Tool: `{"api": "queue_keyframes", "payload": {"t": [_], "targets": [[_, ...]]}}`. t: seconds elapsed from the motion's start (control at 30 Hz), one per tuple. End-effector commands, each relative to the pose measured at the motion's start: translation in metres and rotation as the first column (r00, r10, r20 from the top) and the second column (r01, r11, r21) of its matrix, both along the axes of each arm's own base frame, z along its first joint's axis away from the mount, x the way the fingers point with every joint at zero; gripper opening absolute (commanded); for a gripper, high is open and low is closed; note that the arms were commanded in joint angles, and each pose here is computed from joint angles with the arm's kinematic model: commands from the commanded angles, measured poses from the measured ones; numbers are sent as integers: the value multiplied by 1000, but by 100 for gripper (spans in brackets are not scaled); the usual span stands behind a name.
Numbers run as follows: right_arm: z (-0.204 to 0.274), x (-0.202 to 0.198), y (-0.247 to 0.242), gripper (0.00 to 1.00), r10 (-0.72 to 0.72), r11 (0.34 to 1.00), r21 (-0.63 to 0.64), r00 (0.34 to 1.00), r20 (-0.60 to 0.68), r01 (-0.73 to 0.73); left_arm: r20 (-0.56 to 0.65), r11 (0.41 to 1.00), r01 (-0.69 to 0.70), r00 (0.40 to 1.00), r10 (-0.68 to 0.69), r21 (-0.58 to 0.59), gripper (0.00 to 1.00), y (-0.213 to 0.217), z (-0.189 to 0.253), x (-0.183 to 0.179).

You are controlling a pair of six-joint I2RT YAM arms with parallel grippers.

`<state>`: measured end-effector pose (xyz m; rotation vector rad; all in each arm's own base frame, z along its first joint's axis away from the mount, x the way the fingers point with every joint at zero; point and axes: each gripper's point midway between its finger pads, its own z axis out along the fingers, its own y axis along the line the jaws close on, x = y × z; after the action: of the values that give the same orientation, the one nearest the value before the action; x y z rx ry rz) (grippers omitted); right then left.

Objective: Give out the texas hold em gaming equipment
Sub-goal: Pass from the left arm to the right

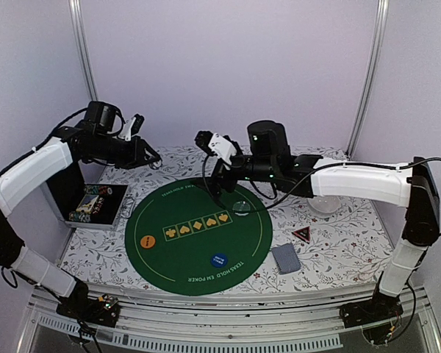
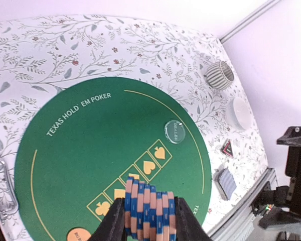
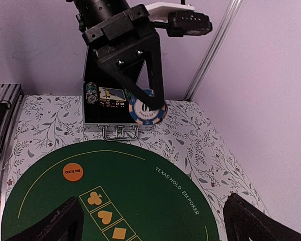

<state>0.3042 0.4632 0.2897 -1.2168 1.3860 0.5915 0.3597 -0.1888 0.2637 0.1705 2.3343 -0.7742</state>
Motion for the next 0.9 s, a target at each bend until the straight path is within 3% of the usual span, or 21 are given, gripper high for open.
{"api": "queue_keyframes", "payload": {"t": [0.0,0.2,0.47,0.87], "targets": [[30,20,28,100,-60,998,39,984,165,54,17,992,96,995,-95,-86,0,-33,4,-4],[9,24,74,88,1,996,84,998,56,-6,24,989,120,993,-118,-89,0,-41,-1,-7],[-3,12,104,77,90,990,107,995,35,-94,40,988,130,991,-127,-84,0,-42,-2,-6],[-25,40,118,59,-14,994,107,1000,9,13,27,986,138,990,-136,-92,0,-43,-7,-11]]}}
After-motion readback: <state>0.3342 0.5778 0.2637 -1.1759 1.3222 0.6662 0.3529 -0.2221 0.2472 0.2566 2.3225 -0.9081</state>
